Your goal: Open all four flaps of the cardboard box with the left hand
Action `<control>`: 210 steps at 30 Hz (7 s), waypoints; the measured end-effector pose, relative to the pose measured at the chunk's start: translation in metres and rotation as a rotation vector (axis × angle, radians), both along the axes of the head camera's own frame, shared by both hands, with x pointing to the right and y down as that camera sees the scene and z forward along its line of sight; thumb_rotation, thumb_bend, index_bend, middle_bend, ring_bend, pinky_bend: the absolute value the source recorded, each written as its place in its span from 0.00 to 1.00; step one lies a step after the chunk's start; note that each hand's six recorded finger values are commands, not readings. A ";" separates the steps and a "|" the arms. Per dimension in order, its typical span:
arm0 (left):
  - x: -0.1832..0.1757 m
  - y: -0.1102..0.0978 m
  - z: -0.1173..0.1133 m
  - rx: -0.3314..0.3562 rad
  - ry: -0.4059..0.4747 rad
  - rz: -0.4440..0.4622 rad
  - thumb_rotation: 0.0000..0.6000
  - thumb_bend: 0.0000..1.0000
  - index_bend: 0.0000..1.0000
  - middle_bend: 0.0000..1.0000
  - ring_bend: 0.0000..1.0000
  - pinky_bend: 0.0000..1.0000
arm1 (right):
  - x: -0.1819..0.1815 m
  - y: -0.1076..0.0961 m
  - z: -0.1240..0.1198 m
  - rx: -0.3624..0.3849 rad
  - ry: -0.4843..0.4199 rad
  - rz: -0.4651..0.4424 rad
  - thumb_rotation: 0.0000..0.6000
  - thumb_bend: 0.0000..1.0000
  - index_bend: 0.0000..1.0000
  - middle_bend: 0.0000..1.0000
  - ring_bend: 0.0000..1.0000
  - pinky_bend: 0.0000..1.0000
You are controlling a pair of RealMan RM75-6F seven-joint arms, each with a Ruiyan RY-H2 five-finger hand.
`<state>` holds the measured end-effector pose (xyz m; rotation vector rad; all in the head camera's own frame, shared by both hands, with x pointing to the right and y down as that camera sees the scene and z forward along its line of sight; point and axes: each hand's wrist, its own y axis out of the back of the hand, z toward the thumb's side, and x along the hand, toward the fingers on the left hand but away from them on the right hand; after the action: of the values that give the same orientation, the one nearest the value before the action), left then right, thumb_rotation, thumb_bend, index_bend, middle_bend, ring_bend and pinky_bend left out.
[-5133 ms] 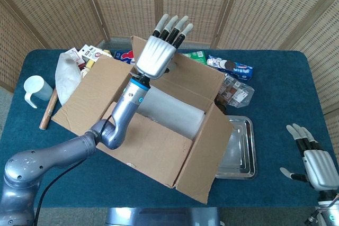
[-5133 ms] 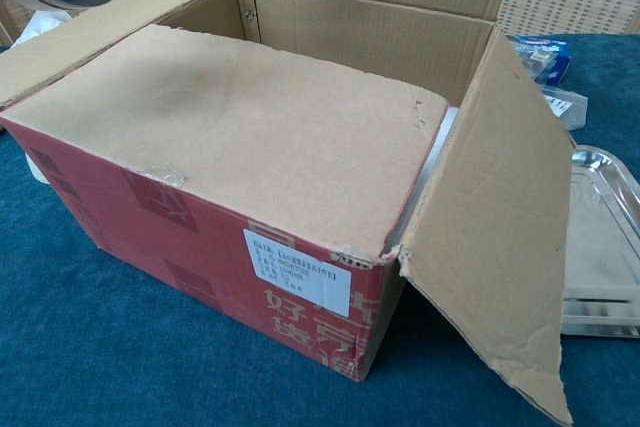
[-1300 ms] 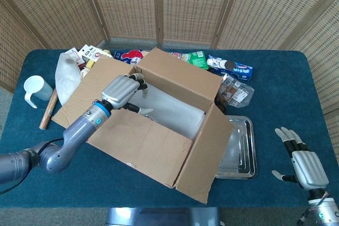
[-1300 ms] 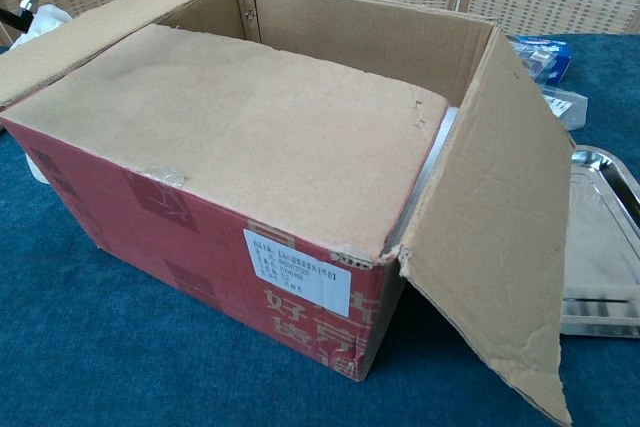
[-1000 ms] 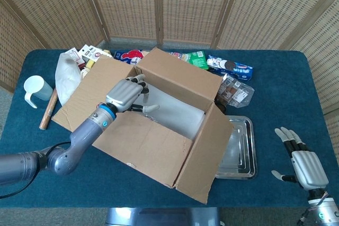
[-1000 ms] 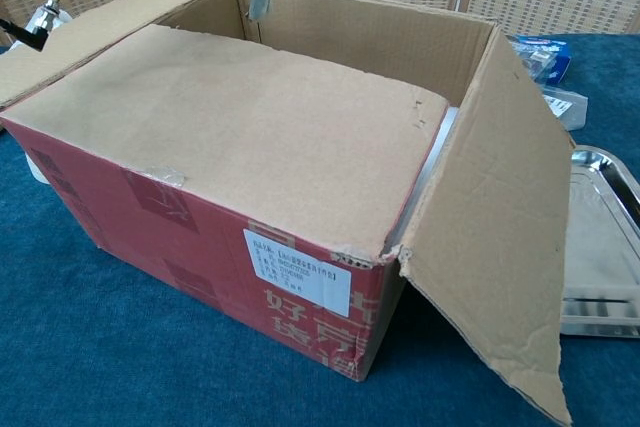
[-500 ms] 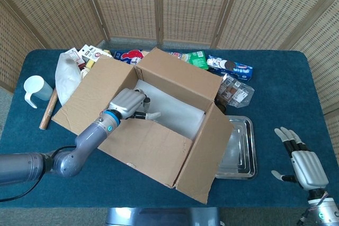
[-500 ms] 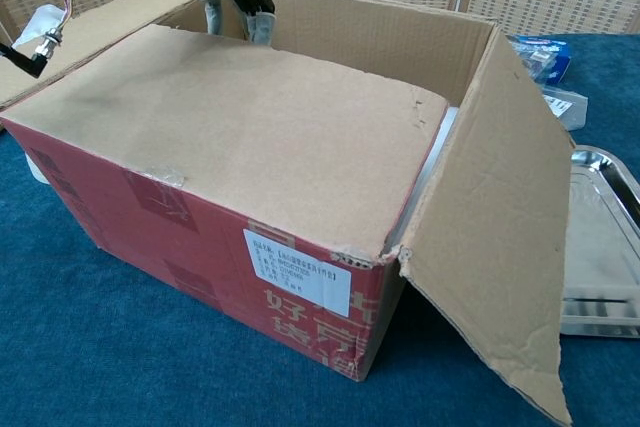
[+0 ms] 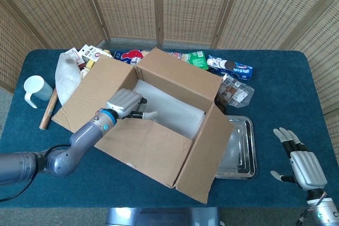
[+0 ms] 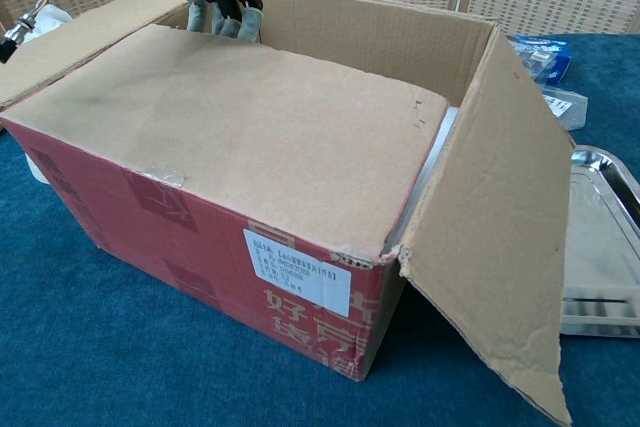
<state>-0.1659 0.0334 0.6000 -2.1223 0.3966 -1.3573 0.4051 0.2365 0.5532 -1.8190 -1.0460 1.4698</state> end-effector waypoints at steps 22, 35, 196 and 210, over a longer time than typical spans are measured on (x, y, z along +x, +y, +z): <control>-0.013 0.007 -0.018 -0.151 0.088 -0.060 0.00 0.00 0.59 0.77 0.57 0.53 | -0.004 0.002 0.001 -0.002 -0.001 -0.013 1.00 0.00 0.00 0.00 0.00 0.24; -0.023 0.005 -0.042 -0.271 0.171 -0.129 0.00 0.00 0.59 0.78 0.57 0.53 | -0.008 0.004 0.004 -0.011 0.004 -0.028 1.00 0.00 0.00 0.00 0.00 0.24; -0.106 -0.024 -0.095 0.457 0.105 -0.085 0.66 0.00 0.00 0.00 0.00 0.00 | -0.020 0.008 0.006 -0.016 0.002 -0.056 1.00 0.00 0.00 0.00 0.00 0.25; -0.201 0.003 -0.103 0.597 0.054 -0.154 0.65 0.00 0.00 0.00 0.00 0.00 | -0.013 0.001 0.004 0.042 0.044 -0.049 1.00 0.00 0.00 0.00 0.00 0.21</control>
<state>-0.3670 0.0365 0.4975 -1.6551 0.8810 -1.0846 0.3922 0.2371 0.5573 -1.7632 -0.9963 1.4421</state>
